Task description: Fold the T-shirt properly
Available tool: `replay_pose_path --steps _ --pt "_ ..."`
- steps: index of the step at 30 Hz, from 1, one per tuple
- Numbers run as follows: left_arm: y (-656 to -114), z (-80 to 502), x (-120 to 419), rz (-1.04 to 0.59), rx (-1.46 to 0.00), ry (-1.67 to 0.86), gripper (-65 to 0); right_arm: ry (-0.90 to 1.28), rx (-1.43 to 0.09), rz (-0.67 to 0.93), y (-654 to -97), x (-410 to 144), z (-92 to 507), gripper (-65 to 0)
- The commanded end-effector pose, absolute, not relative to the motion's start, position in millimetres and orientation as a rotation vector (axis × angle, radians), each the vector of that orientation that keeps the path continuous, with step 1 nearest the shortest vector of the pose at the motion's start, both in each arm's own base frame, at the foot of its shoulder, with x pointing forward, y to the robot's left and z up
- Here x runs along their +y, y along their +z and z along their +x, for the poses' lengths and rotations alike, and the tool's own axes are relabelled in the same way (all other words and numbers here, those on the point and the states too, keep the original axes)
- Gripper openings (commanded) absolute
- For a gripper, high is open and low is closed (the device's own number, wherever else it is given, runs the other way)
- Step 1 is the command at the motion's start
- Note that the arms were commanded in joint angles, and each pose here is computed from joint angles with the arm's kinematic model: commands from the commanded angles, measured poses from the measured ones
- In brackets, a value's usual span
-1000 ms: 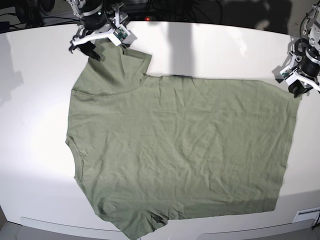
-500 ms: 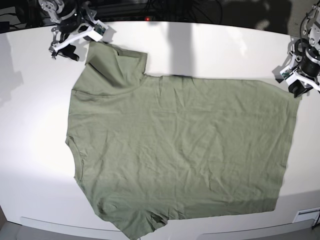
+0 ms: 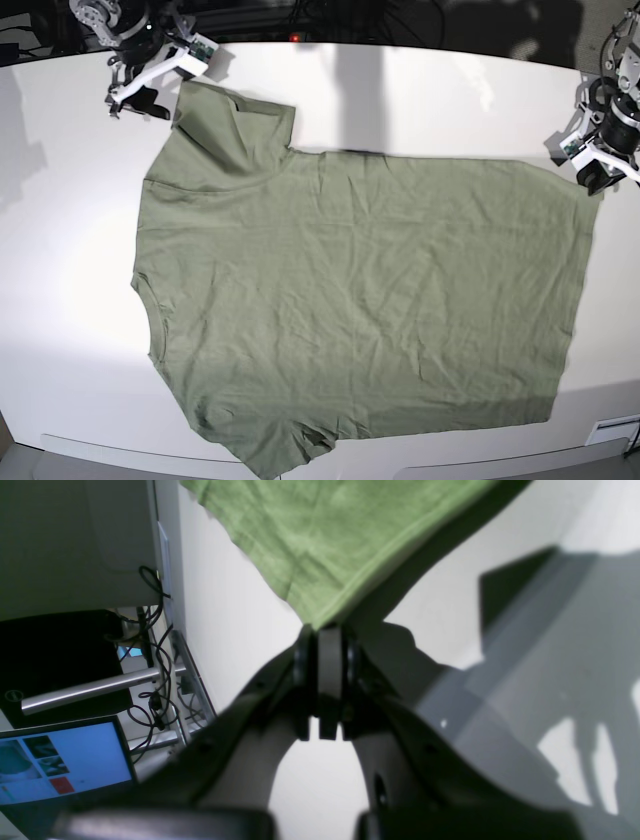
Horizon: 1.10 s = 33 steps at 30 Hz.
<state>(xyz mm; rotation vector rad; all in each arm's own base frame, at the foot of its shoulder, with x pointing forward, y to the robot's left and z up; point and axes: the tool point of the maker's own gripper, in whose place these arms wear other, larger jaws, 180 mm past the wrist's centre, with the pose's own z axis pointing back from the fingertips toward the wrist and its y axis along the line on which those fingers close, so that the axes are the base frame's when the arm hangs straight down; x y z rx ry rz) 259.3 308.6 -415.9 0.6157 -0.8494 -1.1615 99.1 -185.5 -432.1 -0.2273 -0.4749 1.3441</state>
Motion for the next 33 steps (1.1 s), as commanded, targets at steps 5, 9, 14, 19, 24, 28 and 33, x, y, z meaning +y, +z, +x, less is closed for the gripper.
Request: replay_pose_path --steps 5,9,14,19,24,28,33 --pt "-403 268 315 0.655 -0.877 -1.167 -65.0 1.299 -0.458 -0.172 -441 -173 89 -18.3" --pt "-403 268 315 0.654 -0.877 -1.167 -65.0 1.265 -0.416 -0.197 -456 -180 90 -18.3" --pt "-403 268 315 0.649 -0.879 -1.155 -65.0 1.278 -0.388 -0.35 -461 -205 103 -18.4" --pt "-402 268 316 0.619 -0.894 -1.091 -65.0 1.281 -0.39 -0.357 -460 -206 103 -18.4" --pt "-402 268 316 0.62 -0.894 -1.091 -65.0 1.302 -0.38 -0.343 -462 -204 98 -21.7" --pt "-402 268 316 0.619 -0.894 -1.091 -65.0 1.311 -0.376 -0.329 -463 -200 95 -41.4" --pt "-402 268 316 0.619 -0.894 -1.091 -65.0 1.303 -0.353 -0.349 -464 -205 94 -61.1"
